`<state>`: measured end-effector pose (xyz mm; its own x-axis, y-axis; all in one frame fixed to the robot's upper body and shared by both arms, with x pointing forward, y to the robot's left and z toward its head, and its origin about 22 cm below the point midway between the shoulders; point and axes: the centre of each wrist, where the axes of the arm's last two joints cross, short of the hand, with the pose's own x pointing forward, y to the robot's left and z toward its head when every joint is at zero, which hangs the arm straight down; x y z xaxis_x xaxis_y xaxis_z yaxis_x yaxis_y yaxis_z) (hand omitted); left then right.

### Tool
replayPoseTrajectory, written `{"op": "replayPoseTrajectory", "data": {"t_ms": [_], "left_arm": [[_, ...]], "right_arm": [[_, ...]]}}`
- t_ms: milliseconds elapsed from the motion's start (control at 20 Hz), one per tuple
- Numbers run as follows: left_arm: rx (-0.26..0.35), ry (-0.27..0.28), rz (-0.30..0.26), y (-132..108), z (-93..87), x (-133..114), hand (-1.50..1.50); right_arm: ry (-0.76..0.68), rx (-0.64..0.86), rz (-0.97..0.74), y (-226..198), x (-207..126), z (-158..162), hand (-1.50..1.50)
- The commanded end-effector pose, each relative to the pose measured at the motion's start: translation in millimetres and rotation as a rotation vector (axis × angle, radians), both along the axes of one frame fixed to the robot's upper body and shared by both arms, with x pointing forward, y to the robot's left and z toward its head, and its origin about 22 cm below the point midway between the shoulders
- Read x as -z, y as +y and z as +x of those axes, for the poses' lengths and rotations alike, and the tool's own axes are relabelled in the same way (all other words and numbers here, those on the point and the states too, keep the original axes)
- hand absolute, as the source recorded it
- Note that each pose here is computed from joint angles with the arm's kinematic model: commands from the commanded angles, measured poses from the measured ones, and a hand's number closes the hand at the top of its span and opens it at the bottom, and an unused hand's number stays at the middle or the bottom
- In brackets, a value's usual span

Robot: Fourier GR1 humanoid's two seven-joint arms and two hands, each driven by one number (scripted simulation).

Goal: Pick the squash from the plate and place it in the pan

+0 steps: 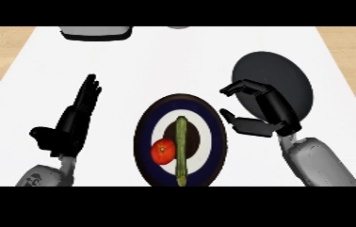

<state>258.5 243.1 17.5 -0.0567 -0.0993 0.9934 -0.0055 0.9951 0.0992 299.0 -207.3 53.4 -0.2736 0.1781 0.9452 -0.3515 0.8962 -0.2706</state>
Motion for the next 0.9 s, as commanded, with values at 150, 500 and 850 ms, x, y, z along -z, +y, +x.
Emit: {"op": "replayPoseTrajectory", "data": {"t_ms": [150,500,850], "left_arm": [[0.124,-0.070,-0.052,-49,-20.7,23,0.00],[0.135,-0.034,-0.075,-47,-16.9,0,0.00],[0.138,-0.073,-0.051,-50,-7.6,-6,0.00]], "right_arm": [[-0.038,-0.124,-0.131,-9,6,-44,-1.50],[-0.080,-0.151,-0.343,11,-44,-40,-1.50],[-0.001,-0.282,-0.651,65,-67,-21,-1.50]]}}
